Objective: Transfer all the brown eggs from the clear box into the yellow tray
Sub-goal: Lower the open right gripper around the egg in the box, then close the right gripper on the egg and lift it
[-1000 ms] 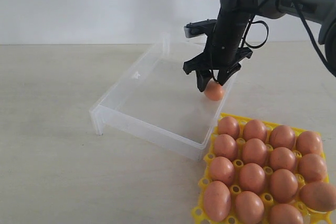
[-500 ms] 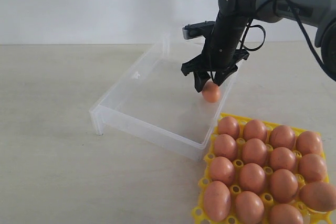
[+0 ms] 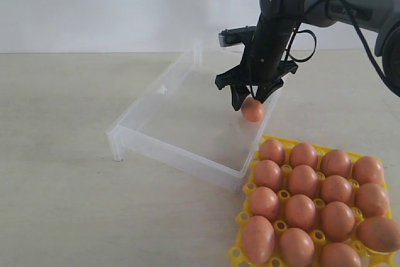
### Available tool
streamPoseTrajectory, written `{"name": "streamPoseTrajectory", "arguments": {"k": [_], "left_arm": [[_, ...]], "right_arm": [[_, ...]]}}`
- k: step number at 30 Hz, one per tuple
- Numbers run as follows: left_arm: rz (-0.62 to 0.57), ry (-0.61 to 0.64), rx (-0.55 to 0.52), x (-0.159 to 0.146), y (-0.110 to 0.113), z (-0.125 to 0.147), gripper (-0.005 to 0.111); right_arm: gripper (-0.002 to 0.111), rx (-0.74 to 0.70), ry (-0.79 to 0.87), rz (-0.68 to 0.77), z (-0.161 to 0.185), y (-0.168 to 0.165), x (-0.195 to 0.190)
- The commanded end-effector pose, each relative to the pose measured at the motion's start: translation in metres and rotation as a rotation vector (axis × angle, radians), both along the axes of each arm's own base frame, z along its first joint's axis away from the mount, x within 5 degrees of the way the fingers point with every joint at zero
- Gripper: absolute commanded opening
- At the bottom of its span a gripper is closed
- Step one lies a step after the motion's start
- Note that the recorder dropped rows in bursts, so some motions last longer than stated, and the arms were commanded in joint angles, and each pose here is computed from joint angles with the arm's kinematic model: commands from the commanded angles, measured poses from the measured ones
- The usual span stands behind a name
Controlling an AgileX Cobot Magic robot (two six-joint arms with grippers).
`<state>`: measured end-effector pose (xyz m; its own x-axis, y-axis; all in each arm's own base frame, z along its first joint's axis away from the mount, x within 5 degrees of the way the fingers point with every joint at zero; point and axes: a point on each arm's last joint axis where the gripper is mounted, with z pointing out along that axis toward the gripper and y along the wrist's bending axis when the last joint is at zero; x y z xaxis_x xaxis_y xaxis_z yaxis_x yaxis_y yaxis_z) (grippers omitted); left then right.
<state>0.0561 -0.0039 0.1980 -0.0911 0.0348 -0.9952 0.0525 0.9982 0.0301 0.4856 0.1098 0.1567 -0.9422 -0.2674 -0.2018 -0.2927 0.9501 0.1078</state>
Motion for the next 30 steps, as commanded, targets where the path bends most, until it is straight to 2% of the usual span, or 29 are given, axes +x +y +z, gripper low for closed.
{"name": "streamPoseTrajectory", "arguments": {"k": [1,17,20,24,30], "left_arm": [[-0.003,-0.002,0.002,0.000,0.000,-0.001,0.004],[-0.003,-0.002,0.002,0.000,0.000,-0.001,0.004],[-0.003,-0.002,0.002,0.000,0.000,-0.001,0.004],[-0.003,-0.002,0.002,0.000,0.000,-0.001,0.004],[-0.003,-0.002,0.002,0.000,0.000,-0.001,0.004]], "right_arm": [[0.051,-0.005,0.000,-0.001,0.001,0.000,0.000],[0.049,-0.019,0.055,-0.019,-0.023,0.000,0.000],[0.035,-0.018,0.058,-0.031,-0.023,0.000,0.000],[-0.001,-0.018,0.061,-0.030,-0.023,0.000,0.000],[0.000,-0.003,0.003,-0.052,-0.010,0.000,0.003]]}}
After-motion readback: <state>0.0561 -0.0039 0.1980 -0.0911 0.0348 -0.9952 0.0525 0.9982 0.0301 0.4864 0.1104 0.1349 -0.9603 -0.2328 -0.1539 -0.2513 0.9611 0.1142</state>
